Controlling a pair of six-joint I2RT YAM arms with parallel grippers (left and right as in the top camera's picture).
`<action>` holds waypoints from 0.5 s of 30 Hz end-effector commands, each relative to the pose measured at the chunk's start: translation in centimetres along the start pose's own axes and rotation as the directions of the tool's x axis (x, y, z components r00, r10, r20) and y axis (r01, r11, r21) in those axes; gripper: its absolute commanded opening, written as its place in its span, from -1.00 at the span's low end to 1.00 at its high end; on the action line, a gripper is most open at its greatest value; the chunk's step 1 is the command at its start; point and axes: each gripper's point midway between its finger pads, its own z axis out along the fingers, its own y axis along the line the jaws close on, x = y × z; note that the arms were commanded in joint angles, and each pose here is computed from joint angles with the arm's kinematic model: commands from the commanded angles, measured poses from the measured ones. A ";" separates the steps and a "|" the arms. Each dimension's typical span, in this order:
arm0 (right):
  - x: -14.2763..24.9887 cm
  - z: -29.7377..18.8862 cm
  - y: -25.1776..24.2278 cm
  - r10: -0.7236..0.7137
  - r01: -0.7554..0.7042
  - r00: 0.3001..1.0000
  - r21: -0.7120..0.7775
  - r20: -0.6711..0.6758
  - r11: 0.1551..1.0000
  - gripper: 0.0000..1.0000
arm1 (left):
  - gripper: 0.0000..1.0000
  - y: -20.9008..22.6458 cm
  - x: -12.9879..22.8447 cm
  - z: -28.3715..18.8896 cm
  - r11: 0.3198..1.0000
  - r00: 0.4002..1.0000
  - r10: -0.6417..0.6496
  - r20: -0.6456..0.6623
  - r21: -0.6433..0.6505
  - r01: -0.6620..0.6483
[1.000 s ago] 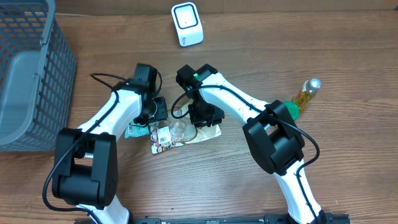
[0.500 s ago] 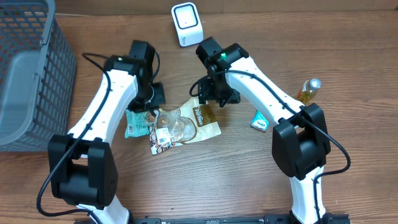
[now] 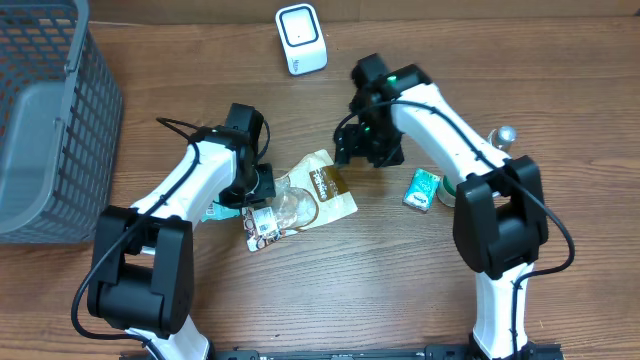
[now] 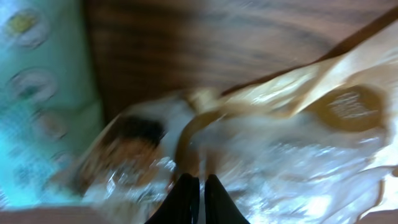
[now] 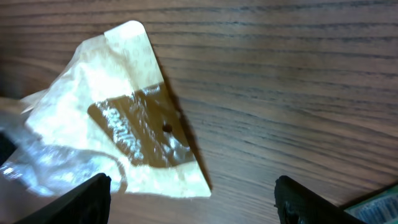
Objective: Scan the item barcode
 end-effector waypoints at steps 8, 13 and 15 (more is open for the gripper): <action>0.3 0.2 -1.1 -0.015 0.011 0.999 -0.142 -0.030 0.990 0.63 | -0.80 -3.3 0.5 0.7 0.997 0.998 0.058 0.013 0.059 -0.059; 1.0 2.6 -1.0 -0.013 0.004 0.999 -0.211 -0.041 0.977 0.62 | -0.80 -3.4 0.7 0.7 0.996 0.998 0.064 0.012 0.056 -0.065; 1.5 3.5 -0.5 -0.022 0.009 0.999 -0.253 -0.048 0.967 0.62 | -0.79 -3.4 0.7 0.7 0.996 0.998 0.064 0.012 0.058 -0.065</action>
